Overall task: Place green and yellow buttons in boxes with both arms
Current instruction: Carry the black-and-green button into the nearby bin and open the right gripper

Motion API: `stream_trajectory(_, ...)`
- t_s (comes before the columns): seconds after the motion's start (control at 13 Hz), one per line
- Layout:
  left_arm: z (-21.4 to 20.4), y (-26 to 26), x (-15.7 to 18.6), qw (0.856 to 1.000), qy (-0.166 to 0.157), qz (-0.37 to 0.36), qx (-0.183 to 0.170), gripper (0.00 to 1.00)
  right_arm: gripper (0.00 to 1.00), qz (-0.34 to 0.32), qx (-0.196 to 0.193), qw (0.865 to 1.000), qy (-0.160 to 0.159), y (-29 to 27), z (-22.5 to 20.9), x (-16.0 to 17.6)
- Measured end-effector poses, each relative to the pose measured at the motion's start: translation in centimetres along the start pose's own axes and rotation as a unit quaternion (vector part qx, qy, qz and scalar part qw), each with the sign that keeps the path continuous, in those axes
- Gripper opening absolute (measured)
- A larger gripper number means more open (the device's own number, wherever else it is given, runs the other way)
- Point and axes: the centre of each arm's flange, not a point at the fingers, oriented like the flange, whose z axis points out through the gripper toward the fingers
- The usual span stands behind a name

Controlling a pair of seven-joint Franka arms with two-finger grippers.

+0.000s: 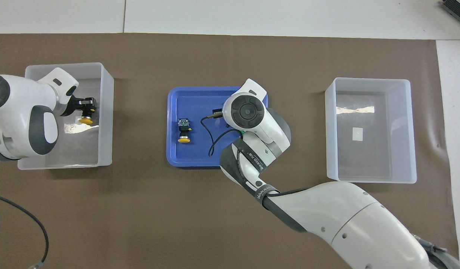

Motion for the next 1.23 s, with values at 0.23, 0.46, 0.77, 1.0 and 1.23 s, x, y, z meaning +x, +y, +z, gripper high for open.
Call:
stream_trajectory(0.23, -2.4, -0.3, 1.7, 1.0, -0.014, -0.001, -0.001, 1.0, 0.32, 0.03, -0.006, 0.999, 0.01, 2.2, -9.6, 2.1)
stream_trajectory(0.46, -7.7, 0.1, 4.4, 0.999, -0.039, 0.003, -0.004, 1.0, 0.32, 0.076, -0.04, 0.996, 0.007, 9.3, -16.6, 3.8)
stream_trajectory(0.77, -14.0, 1.0, 5.6, 0.996, -0.092, 0.011, -0.009, 1.0, 0.32, 0.098, -0.074, 0.992, -0.013, 20.6, -16.8, 4.6)
stream_trajectory(1.0, -17.7, 3.2, 5.6, 0.992, -0.122, 0.029, -0.014, 1.0, 0.32, 0.062, -0.096, 0.992, -0.059, 31.3, -14.7, 2.7)
stream_trajectory(1.23, -18.6, 9.3, 5.0, 0.992, -0.127, 0.018, -0.011, 0.98, 0.32, 0.04, -0.102, 0.99, -0.085, 37.7, -12.9, -0.9)
